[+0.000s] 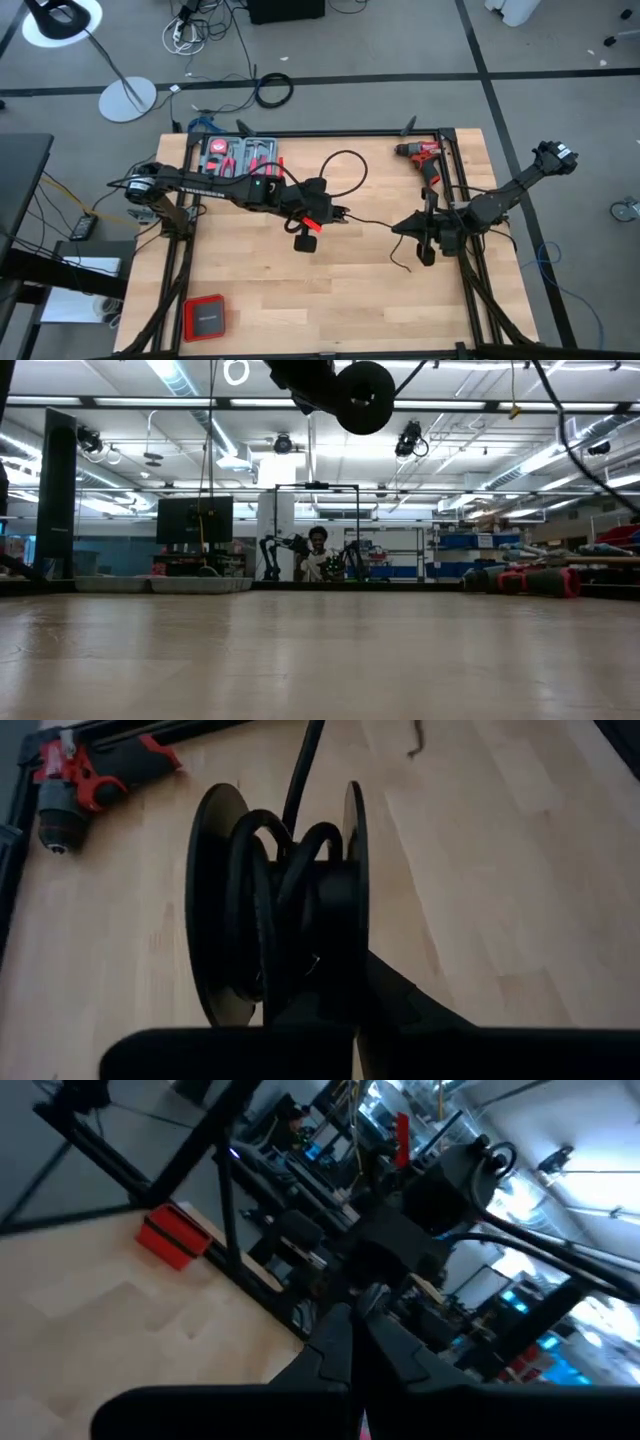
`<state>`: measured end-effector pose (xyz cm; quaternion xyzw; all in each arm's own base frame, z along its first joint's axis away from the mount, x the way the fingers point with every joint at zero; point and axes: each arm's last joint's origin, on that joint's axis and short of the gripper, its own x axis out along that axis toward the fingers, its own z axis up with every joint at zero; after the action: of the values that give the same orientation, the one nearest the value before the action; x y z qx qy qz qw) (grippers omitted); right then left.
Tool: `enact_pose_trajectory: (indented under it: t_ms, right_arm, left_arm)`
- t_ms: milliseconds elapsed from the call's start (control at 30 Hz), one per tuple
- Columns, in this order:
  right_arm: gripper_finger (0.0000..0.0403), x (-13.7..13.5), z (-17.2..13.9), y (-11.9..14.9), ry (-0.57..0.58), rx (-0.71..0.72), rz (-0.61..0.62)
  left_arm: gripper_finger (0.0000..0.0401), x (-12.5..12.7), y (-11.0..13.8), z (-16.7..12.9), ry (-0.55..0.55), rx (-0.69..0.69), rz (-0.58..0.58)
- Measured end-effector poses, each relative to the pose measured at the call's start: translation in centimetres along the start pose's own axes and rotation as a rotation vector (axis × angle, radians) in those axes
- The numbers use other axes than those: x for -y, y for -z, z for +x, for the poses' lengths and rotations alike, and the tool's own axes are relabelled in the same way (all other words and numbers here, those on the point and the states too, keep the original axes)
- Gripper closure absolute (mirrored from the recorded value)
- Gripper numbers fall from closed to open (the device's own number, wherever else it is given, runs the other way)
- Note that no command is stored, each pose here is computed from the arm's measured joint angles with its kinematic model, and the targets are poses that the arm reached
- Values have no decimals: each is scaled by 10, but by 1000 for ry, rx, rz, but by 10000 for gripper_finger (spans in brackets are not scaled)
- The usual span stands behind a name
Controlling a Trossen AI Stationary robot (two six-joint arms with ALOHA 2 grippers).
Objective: Coil cords
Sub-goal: Coil the black wire on the spool
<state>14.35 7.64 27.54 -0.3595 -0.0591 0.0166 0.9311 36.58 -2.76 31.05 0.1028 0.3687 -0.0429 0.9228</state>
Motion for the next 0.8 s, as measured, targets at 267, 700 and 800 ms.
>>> enact_pose_trajectory:
  t_ms: [267,700,800]
  right_arm:
    - [400,10,7,10,48,-42,-143]
    - [400,13,48,39,-48,50,32]
    - [400,11,59,45,-51,80,40]
  left_arm:
    - [401,7,-1,2,216,39,-12]
    - [401,11,-1,11,324,65,44]
    - [401,11,-4,11,333,90,49]
